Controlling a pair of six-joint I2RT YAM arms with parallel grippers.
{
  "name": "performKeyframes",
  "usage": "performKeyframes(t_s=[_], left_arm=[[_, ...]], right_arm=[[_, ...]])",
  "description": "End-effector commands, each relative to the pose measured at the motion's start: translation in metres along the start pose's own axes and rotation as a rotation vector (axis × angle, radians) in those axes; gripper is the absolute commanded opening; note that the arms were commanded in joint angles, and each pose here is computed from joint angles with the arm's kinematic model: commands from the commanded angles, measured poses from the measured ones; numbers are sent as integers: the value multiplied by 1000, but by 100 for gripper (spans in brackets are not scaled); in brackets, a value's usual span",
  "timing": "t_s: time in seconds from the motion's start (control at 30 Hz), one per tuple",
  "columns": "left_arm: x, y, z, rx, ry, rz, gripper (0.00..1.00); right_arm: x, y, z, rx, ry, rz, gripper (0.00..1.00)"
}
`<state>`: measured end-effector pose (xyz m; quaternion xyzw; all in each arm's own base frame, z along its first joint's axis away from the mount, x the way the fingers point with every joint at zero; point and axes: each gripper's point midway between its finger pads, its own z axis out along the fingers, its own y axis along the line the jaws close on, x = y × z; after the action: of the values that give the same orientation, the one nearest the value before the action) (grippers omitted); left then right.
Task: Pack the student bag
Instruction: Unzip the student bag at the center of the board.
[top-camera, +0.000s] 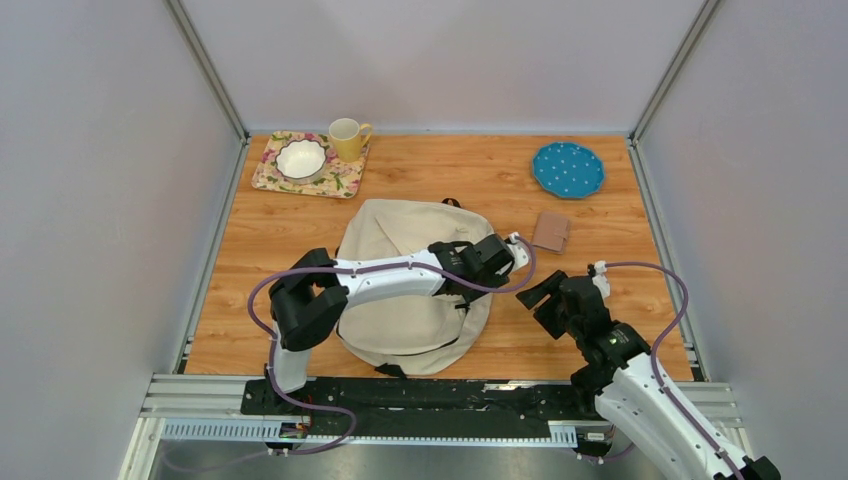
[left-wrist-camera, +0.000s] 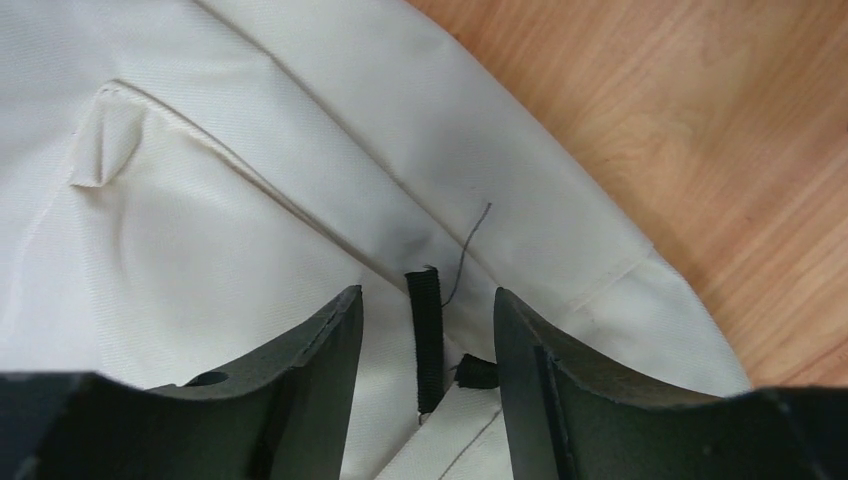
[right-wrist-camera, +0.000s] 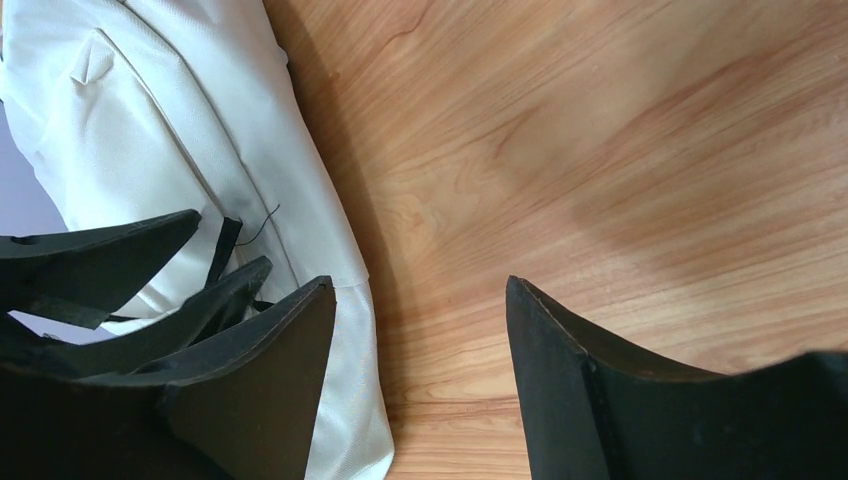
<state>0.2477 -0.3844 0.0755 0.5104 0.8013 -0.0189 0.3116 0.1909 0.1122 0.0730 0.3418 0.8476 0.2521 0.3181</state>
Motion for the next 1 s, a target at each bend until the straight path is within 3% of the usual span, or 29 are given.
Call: performKeyframes(t_s=[0.0, 0.23, 0.47, 0.57, 0.83, 0.97], left_arm=[[-17, 22, -3, -110, -35, 0, 58], [-8, 16, 7, -102, 8, 25, 43], [0, 2, 9, -66, 36, 50, 51], [4, 0, 10, -68, 53, 46, 41], [-2, 13, 5, -134, 42, 25, 0], [-18, 21, -8, -162, -9, 8, 0]], right_arm=[[-10, 21, -6, -72, -29, -4, 66], [-10, 20, -5, -72, -31, -2, 66], [-9, 20, -5, -73, -28, -4, 66], [-9, 19, -5, -71, -29, -4, 66], [-8, 18, -3, -71, -24, -6, 66], [-5, 20, -2, -84, -13, -3, 66]])
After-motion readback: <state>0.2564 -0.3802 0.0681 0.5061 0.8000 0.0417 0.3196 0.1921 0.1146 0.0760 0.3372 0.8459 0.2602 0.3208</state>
